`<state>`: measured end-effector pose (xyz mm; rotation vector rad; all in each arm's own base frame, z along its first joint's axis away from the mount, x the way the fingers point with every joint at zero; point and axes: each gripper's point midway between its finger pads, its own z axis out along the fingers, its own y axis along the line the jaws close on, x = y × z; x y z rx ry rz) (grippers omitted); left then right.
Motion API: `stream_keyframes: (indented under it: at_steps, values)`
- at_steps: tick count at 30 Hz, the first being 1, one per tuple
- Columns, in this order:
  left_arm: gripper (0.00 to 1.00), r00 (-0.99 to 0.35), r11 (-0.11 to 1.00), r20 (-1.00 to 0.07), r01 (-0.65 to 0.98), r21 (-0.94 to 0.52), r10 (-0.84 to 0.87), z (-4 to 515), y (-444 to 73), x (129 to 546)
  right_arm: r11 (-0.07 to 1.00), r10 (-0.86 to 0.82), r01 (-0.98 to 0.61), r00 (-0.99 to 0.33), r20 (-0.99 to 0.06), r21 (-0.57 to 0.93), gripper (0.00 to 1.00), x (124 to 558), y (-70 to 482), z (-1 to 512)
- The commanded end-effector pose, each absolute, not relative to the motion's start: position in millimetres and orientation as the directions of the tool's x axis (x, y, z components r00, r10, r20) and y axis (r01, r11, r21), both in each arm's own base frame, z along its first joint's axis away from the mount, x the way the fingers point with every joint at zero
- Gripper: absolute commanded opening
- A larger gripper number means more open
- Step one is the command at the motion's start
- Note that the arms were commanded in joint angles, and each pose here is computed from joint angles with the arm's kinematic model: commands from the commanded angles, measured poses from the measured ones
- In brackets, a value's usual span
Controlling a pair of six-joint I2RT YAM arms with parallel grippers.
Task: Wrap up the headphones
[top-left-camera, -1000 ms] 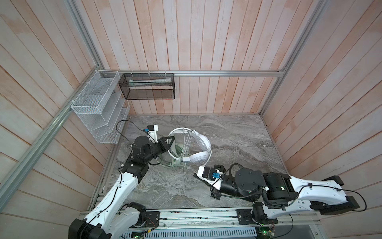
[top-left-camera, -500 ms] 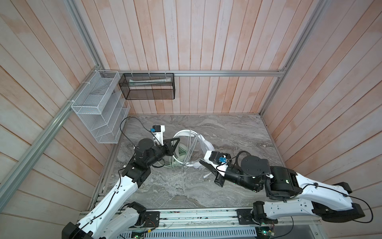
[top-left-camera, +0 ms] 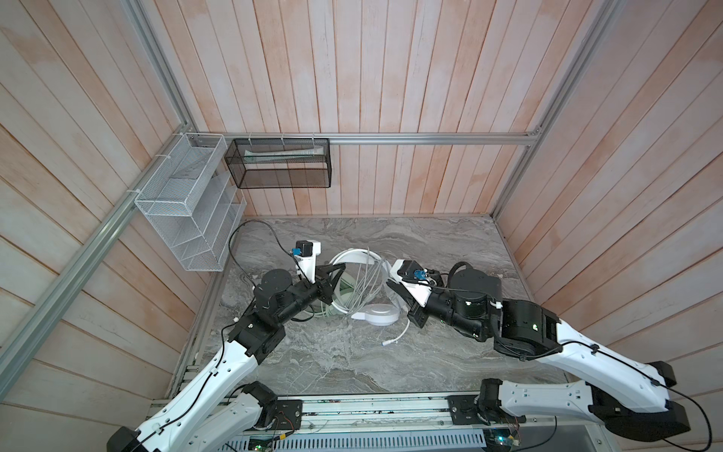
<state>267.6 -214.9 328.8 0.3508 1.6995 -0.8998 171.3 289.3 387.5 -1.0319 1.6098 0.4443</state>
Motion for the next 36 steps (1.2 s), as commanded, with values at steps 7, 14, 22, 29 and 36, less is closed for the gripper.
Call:
stream_keyframes:
  at_steps: [7, 14, 22, 29, 36]
  values:
    - [0.0, -0.331, 0.691, -0.939, 0.659, -0.297, -0.088, 301.7, -210.5, 255.8, 0.72, -0.383, -0.623, 0.011, -0.924, -0.305, 0.01, 220.1, 267.8, 423.4]
    - [0.0, -0.372, 0.684, -0.927, 0.665, -0.299, -0.044, 285.4, -212.6, 249.9, 0.795, -0.417, -0.465, 0.045, -0.908, -0.389, 0.09, 239.3, 246.7, 443.2]
    - [0.0, -0.401, 0.653, -0.916, 0.688, -0.317, -0.022, 279.2, -220.8, 246.8, 0.833, -0.446, -0.294, 0.141, -0.884, -0.468, 0.13, 248.2, 223.9, 459.1]
    - [0.0, -0.398, 0.594, -0.917, 0.729, -0.339, -0.036, 290.6, -226.6, 235.0, 0.767, -0.536, -0.344, 0.121, -0.835, -0.542, 0.06, 252.4, 236.0, 414.3]
    - [0.0, -0.415, 0.518, -0.908, 0.765, -0.382, -0.056, 309.0, -231.4, 217.9, 0.724, -0.572, -0.431, 0.062, -0.818, -0.539, 0.0, 262.8, 243.6, 371.8]
